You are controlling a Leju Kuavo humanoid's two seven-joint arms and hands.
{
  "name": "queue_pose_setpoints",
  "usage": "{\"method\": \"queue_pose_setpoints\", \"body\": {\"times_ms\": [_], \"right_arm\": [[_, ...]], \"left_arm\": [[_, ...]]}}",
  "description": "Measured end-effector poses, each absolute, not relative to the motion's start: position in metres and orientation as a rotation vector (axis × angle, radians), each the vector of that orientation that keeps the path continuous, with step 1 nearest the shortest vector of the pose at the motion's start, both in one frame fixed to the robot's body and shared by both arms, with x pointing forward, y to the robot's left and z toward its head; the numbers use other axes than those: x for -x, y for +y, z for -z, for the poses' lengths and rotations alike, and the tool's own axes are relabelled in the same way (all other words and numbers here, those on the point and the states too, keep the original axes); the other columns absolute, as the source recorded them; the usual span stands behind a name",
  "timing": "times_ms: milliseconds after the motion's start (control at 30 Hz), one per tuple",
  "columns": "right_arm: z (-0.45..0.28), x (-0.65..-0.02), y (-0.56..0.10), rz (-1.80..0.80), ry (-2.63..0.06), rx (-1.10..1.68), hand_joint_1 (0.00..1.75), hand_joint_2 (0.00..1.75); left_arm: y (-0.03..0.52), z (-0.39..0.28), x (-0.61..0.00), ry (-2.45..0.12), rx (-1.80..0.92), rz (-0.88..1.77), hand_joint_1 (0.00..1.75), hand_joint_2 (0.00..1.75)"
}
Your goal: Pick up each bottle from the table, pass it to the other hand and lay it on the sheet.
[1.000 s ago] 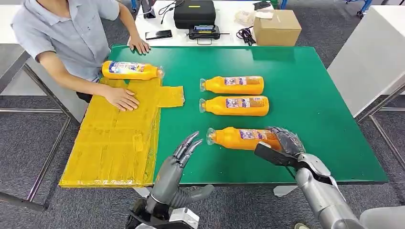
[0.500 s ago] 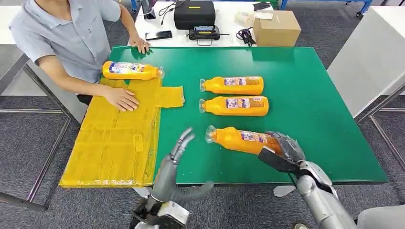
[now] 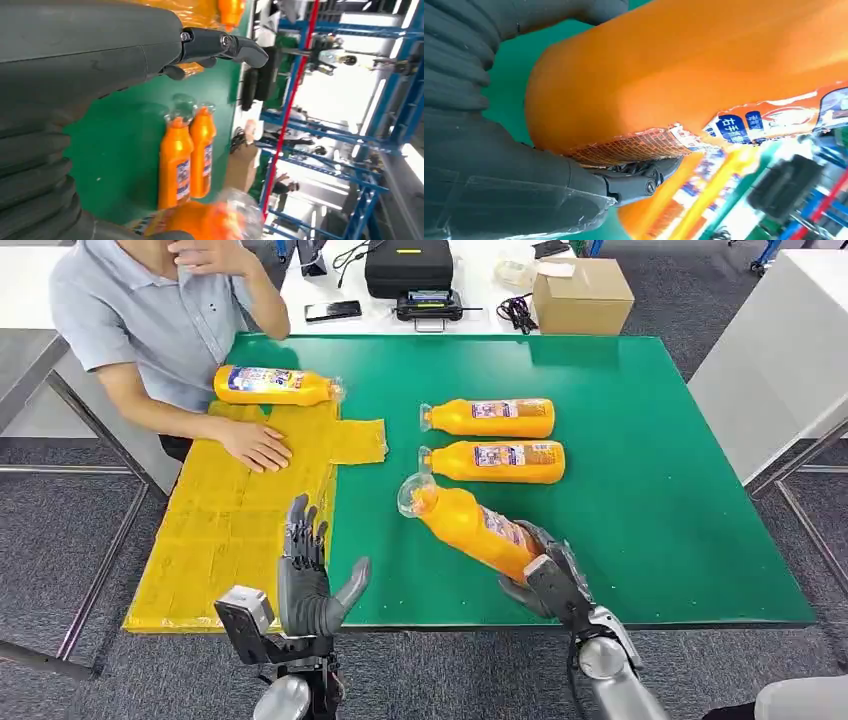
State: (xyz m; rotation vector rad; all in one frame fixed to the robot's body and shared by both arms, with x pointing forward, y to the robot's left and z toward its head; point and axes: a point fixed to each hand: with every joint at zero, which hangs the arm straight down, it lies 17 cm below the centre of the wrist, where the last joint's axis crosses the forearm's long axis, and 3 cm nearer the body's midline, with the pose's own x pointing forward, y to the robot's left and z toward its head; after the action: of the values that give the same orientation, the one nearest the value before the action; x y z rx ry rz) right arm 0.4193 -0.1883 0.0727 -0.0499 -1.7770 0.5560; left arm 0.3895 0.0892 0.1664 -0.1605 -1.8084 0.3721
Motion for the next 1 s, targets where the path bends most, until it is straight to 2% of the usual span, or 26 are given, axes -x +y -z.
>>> {"method": "queue_pose_setpoints", "body": {"times_ms": [433, 633, 800, 1000], "right_arm": [[-0.095, -0.422, -0.161, -0.486, -1.829, -0.030, 1.75, 1.75], [-0.095, -0.398, -0.116, -0.551, -1.802, -0.368, 1.75, 1.75], [-0.102, -0.366, -0.086, -0.564, -1.785, -0.695, 1.75, 1.75], [-0.093, -0.355, -0.084, -0.608, -1.750, -0.757, 1.75, 1.75]], "left_arm": [[0.067, -0.136, -0.397, -1.728, 0.191, -0.273, 0.00, 1.75], [0.017, -0.138, -0.390, -1.788, 0.212, 0.014, 0.00, 1.75], [-0.010, -0.137, -0.387, -1.786, 0.289, 0.119, 0.00, 1.75], [-0.024, -0.138, -0.388, -1.776, 0.324, 0.169, 0.00, 1.75]]}}
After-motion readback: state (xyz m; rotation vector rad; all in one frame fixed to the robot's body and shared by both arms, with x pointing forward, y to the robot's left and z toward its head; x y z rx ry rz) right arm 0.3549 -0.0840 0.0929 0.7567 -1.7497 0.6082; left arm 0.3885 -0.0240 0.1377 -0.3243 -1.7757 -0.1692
